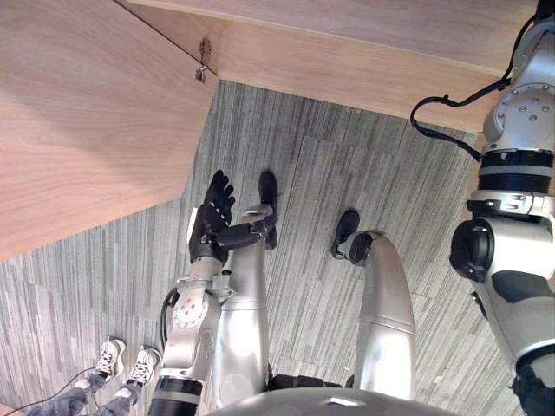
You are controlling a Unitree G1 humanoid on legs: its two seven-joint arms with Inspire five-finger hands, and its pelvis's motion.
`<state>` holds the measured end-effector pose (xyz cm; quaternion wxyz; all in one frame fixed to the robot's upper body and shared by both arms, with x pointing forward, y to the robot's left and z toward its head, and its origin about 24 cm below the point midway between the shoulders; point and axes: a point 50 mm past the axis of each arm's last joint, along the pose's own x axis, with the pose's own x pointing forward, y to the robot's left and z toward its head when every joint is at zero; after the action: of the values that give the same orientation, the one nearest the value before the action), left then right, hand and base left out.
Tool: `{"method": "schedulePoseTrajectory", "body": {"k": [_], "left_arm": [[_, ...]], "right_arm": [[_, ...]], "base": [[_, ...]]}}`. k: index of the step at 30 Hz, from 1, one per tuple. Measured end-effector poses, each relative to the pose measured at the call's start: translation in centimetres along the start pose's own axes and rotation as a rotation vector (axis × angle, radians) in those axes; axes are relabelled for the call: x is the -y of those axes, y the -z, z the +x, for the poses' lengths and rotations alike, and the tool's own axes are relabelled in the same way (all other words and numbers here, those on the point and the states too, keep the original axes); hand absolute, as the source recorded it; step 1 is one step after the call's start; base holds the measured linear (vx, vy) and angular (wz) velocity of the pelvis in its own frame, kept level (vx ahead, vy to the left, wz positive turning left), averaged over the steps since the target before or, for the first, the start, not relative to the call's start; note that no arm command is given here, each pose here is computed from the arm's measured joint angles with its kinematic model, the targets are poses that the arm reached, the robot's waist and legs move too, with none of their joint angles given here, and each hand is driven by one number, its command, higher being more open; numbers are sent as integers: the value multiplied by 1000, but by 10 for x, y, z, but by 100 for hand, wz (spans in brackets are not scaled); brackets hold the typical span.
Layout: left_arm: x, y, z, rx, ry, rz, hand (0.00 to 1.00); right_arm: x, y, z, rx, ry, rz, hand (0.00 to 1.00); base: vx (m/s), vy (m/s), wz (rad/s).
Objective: Walk over to the cabinet, pick up the folder, carry it to the office cabinet, place the folder inside the office cabinet, then close the office cabinet door
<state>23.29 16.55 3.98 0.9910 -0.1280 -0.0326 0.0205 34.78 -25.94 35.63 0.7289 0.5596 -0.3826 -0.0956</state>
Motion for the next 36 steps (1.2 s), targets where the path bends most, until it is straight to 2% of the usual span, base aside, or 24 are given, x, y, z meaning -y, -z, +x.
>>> {"method": "schedulePoseTrajectory", "body": {"k": [9, 15, 21, 30, 36], "left_arm": [[-12, 18, -3, -90, 18, 62, 100], [-21, 25, -2, -132, 20, 97, 100], [-33, 34, -4, -192, 33, 142, 100], [-49, 36, 0, -237, 68, 216, 100], [-53, 33, 5, -245, 108, 258, 100]], "right_arm": [[8, -7, 0, -82, -225, -404, 100], [38, -8, 3, -199, -266, -637, 100], [41, -17, 5, -257, -378, -821, 100], [64, -19, -6, -425, -554, -1187, 100], [66, -24, -10, -484, -647, -1362, 100]], "base": [[2, 24, -5], [4, 24, -5], [12, 44, -4], [4, 25, 0], [18, 39, 0]]}}
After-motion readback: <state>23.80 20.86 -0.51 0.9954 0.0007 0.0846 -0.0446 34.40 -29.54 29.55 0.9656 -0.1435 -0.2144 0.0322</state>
